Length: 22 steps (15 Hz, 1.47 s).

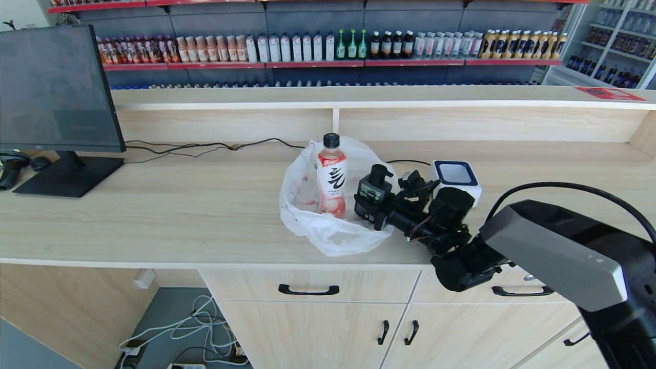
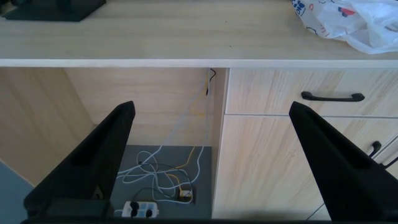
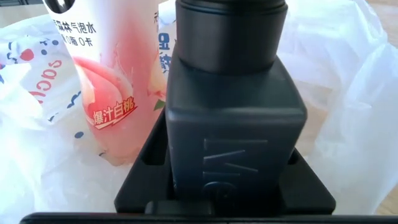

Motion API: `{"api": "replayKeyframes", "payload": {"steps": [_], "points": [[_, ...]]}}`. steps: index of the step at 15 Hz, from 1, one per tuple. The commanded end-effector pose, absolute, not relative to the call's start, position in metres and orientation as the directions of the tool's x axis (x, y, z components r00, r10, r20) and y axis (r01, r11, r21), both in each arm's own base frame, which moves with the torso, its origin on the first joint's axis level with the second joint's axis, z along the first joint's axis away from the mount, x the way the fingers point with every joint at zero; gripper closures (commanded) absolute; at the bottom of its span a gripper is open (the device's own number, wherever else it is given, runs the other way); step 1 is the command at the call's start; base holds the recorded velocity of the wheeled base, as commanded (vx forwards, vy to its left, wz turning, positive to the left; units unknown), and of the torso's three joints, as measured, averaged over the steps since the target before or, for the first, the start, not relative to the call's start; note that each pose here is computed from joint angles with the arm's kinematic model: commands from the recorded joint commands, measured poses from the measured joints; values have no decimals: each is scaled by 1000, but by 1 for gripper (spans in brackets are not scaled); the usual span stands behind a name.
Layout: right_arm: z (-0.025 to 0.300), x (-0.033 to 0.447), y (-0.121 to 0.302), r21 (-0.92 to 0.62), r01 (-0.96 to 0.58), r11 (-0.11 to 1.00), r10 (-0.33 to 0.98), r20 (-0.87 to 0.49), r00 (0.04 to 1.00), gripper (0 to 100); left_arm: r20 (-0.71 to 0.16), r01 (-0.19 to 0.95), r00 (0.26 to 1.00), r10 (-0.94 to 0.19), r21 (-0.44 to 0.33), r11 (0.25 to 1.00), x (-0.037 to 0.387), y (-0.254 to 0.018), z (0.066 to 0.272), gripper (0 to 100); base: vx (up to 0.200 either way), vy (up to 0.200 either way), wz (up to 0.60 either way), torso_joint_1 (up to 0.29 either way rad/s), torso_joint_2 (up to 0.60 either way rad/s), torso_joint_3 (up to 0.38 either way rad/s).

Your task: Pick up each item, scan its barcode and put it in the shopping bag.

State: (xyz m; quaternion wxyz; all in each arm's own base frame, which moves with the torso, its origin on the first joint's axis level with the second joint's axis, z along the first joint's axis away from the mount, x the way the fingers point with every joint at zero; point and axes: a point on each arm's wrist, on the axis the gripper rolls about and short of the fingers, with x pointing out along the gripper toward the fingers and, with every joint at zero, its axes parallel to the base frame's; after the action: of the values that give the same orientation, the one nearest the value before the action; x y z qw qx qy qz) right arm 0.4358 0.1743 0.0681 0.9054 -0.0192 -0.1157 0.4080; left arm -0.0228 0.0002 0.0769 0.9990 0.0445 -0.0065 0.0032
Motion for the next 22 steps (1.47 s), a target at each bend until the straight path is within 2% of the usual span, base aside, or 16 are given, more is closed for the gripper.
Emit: {"api": "replayKeyframes", "payload": {"steps": [1,5,6,13,20,22], "points": [[69,436,175,-129,-736,665,745,193,639,100,14,-7,1000,6,89,996,-23,0,77,0,0,0,0,0,0,0],[66,435,174,-122,-738,664,745,182,641,100,14,-7,1000,6,89,996,-23,0,77,0,0,0,0,0,0,0],[64,435,173,-119,-737,665,745,177,643,0,14,-7,1000,6,89,996,-23,0,77,0,0,0,0,0,0,0],[86,438,170,-120,-721,683,725,234,648,0,14,-7,1000,6,89,996,-23,0,77,0,0,0,0,0,0,0],[140,418,148,-128,-688,715,688,305,658,0,14,-7,1000,6,86,996,-23,0,77,0,0,0,0,0,0,0],[155,407,137,-104,-651,752,645,323,693,0,14,-7,1000,6,86,996,-23,0,77,0,0,0,0,0,0,0]]}}
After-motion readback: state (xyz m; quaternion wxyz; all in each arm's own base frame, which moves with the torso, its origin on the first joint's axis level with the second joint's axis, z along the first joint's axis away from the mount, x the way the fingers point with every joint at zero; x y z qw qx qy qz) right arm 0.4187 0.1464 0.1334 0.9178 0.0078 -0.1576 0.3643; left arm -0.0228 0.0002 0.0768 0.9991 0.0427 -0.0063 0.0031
